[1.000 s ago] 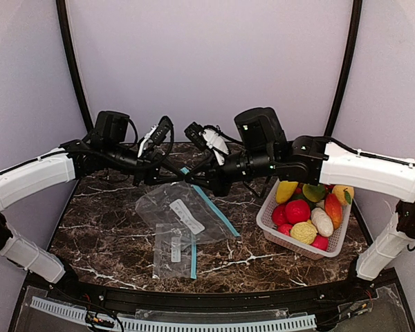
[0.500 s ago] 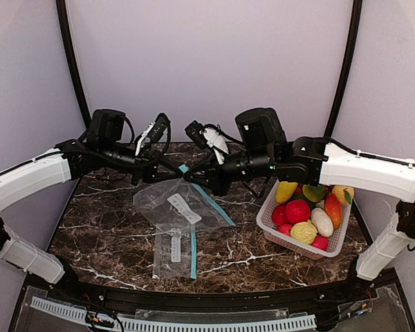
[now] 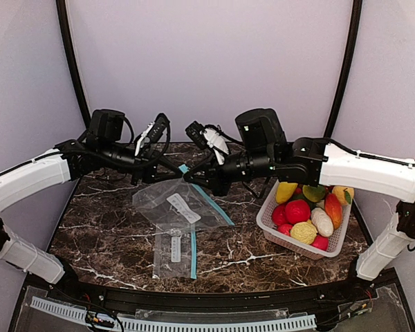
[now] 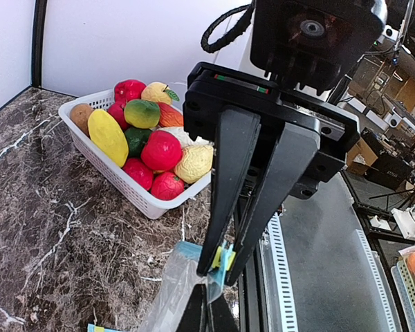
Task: Place the food in the zip-top bag and seal the zipper
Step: Unzip the zipper from the zipper food storage bag.
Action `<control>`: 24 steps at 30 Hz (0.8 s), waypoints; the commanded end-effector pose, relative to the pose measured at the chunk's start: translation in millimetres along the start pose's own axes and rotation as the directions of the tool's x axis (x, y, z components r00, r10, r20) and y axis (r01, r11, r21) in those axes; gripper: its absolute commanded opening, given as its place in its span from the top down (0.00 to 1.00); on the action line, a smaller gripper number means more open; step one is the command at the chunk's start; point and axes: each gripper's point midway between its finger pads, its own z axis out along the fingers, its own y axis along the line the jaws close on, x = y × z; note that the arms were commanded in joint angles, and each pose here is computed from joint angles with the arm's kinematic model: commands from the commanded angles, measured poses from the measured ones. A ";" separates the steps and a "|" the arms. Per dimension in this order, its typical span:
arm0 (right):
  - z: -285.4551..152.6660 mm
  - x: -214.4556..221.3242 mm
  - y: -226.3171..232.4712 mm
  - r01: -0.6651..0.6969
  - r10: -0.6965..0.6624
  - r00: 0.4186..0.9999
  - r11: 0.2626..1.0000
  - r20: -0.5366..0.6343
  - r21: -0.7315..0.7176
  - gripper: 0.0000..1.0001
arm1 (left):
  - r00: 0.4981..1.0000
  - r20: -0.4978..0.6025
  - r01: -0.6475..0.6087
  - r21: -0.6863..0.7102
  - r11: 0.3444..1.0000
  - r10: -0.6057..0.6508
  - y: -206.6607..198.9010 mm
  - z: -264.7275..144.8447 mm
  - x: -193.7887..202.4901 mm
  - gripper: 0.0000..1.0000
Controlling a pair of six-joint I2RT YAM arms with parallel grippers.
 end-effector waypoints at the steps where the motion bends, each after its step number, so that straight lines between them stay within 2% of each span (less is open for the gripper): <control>1: -6.8 20.2 -6.0 -0.033 0.034 0.997 0.999 -0.064 0.025 1.00 | 0.995 0.062 -0.080 -0.008 0.997 0.081 -13.9 -12.6 -20.1 0.99; 24: -6.5 28.5 -9.0 -0.050 0.052 0.995 0.998 -0.086 0.034 1.00 | 0.990 0.098 -0.099 -0.060 0.993 0.104 -10.3 -24.8 -28.9 0.99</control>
